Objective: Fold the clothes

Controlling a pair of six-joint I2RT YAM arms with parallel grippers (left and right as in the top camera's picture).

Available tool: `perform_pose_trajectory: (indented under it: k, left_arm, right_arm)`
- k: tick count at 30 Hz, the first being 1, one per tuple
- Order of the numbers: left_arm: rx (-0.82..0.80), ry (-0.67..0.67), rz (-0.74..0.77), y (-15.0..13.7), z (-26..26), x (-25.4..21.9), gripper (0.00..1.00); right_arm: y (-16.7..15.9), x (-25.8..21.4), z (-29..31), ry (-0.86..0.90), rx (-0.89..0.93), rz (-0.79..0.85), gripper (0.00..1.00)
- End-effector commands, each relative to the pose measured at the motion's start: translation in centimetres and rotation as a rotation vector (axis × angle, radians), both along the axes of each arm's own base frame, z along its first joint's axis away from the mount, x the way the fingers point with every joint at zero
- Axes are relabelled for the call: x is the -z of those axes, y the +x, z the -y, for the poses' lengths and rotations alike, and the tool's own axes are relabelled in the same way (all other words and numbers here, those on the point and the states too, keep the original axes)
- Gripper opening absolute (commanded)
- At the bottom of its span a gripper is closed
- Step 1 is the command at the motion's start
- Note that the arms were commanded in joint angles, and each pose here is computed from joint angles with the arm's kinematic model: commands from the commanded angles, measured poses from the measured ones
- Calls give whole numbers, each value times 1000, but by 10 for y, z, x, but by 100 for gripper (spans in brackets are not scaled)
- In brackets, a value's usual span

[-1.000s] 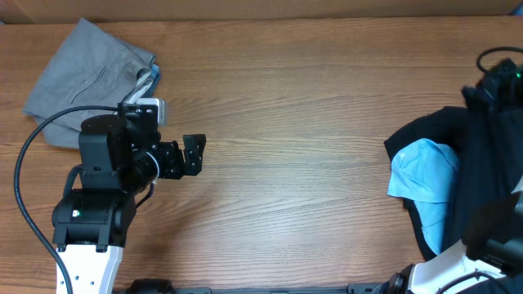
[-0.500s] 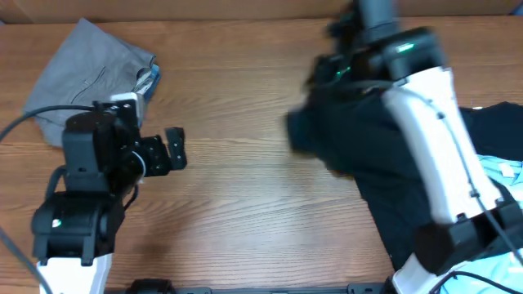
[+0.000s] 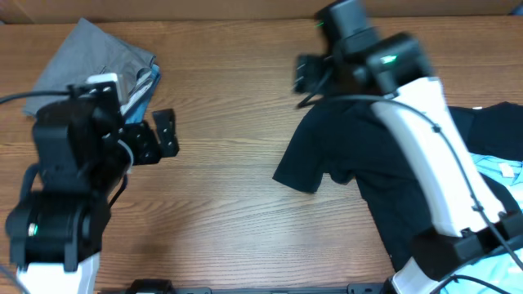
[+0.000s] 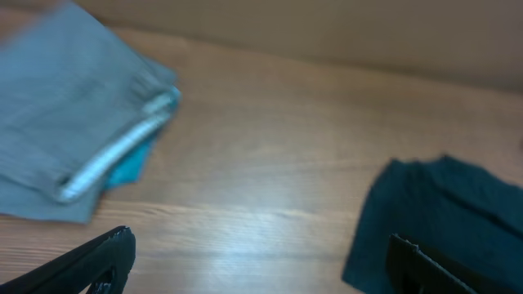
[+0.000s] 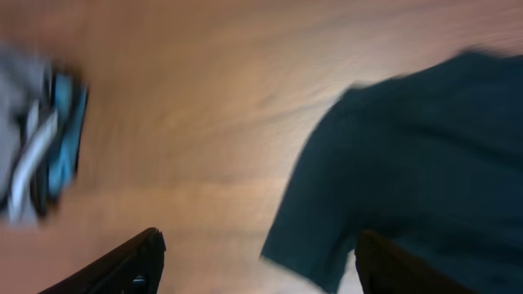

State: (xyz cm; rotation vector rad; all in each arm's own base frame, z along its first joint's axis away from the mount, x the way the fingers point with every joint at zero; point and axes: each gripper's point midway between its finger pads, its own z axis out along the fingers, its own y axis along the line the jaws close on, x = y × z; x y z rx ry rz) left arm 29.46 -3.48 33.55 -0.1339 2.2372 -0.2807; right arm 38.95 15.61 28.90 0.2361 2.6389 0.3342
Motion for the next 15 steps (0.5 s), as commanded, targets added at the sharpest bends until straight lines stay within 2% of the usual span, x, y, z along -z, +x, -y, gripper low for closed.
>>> perform_pose_trajectory:
  k: [1,5,8,15]
  left_arm:
    - [144,-50,-132,18,39,33,100]
    - [313,-6,-279,36,98,85,100]
    - [471,56,-318,47,150,122,100]
    - [697,113,-158,84,249,163,100]
  right_arm:
    - [-11,-72,45,63,129,177,81]
    - [-24,-104,86,117,216,251,85]
    - [-39,-120,108,156,259,284,87]
    - [-69,-125,133,165,323,265,90]
